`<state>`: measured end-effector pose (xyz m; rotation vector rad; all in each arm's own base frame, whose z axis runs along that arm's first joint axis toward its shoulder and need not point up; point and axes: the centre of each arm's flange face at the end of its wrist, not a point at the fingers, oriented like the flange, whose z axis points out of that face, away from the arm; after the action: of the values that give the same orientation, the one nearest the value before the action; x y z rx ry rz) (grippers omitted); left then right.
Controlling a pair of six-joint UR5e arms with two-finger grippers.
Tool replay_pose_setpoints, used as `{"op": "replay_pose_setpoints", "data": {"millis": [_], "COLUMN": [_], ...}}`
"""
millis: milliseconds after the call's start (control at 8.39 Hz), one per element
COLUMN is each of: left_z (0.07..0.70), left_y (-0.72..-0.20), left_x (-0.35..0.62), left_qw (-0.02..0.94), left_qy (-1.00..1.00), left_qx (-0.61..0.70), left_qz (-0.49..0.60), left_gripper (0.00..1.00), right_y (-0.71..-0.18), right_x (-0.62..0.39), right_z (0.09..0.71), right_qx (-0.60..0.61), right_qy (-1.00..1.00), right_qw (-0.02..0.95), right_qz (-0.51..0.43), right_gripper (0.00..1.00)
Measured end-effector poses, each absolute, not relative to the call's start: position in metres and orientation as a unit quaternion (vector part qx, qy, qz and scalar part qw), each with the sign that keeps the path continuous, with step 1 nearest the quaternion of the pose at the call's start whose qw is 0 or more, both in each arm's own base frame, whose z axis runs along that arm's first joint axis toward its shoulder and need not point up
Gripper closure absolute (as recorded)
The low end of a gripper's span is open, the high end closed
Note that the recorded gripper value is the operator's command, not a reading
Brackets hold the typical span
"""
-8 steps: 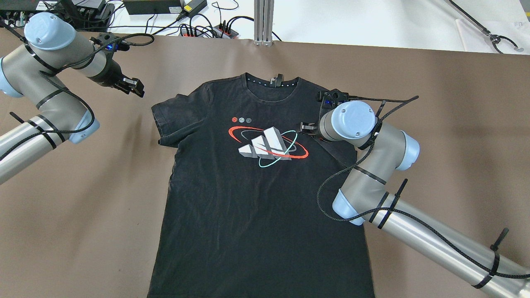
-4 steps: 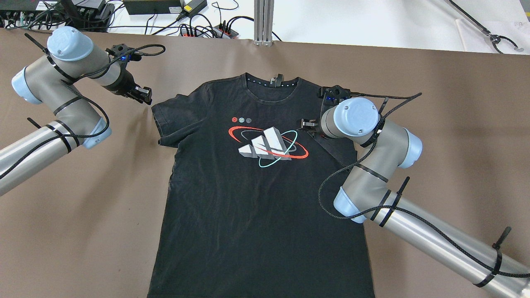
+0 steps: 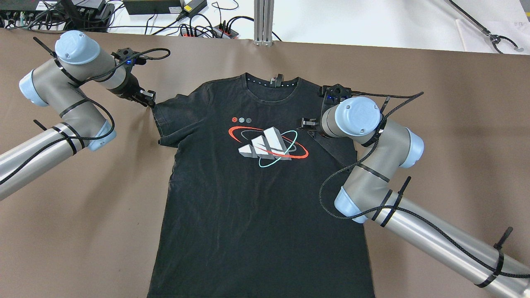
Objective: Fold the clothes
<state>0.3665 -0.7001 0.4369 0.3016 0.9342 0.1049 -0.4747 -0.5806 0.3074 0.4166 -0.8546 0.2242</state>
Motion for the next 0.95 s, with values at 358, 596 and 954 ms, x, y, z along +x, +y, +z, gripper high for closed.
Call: {"op": "replay_pose_setpoints", "data": {"millis": [358, 596, 954], "left_z": [0.446, 0.438, 0.389], "left_y": [-0.699, -0.700, -0.689], "left_x": [0.384, 0.392, 0.381], "left_qw": [0.878, 0.875, 0.855], "left_qy": [0.453, 0.458, 0.486], "left_qx": [0.144, 0.144, 0.171], "left_qz": [0.054, 0.053, 0.055], "left_gripper": [1.00, 1.00, 1.00], "right_y": [-0.581, -0.581, -0.581], "right_x": [-0.474, -0.474, -0.472], "right_z": [0.307, 0.307, 0.317], "right_qx": [0.201, 0.200, 0.201], "right_qy": [-0.410, -0.410, -0.401], "right_qw": [0.883, 0.883, 0.886], "right_qz": [0.108, 0.109, 0.113], "right_gripper": [0.06, 0.06, 0.06]}}
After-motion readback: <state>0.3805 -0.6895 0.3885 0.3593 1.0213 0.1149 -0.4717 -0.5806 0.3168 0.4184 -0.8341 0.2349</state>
